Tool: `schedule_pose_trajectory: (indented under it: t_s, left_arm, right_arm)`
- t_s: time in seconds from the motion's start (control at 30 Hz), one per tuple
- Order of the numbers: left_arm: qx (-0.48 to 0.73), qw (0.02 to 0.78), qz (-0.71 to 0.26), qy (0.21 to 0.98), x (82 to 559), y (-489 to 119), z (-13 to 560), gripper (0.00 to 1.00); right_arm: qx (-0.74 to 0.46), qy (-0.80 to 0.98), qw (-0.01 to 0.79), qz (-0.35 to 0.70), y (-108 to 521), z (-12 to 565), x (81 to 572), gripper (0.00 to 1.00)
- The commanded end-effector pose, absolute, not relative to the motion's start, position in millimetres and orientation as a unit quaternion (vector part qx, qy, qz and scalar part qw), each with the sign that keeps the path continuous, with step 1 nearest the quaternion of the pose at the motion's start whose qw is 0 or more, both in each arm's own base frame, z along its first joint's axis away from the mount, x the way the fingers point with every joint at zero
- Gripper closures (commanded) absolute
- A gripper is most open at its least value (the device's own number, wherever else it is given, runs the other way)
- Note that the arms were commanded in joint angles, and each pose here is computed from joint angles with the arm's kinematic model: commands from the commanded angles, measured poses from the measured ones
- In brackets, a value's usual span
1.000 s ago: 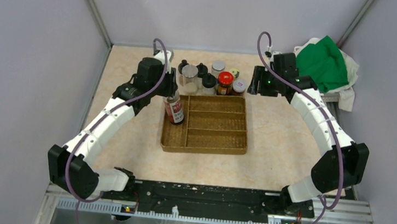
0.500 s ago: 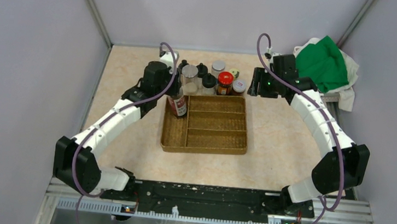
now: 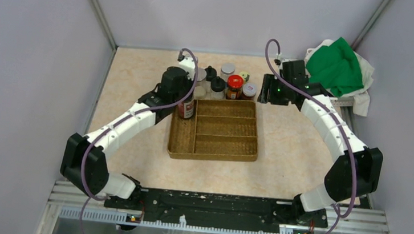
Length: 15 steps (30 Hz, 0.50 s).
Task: Organize the condiment bottles
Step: Place the bottle in the storage box.
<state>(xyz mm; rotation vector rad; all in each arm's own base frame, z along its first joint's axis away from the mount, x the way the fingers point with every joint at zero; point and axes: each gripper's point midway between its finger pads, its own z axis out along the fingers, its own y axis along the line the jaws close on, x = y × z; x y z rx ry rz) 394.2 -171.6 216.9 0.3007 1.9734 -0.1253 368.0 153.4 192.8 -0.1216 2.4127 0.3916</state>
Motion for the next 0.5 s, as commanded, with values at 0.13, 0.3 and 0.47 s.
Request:
schedule_pose_trajectory:
  t_s: [0.13,0.3,0.47]
  left_arm:
    - [0.097,0.641,-0.023,0.761,421.6,-167.4,279.9,1.00]
    - [0.089,0.632,-0.020,0.769,421.1,-165.6,271.2,0.77]
    - [0.090,0.624,-0.019,0.776,419.8,-164.9,264.9,0.41]
  right_arm:
    - [-0.055,0.920,0.356,0.152,159.4,195.8,376.3,0.45]
    - [-0.056,0.921,0.355,0.150,159.2,194.2,376.9,0.44]
    - [-0.057,0.922,0.354,0.149,158.8,193.8,376.4,0.43]
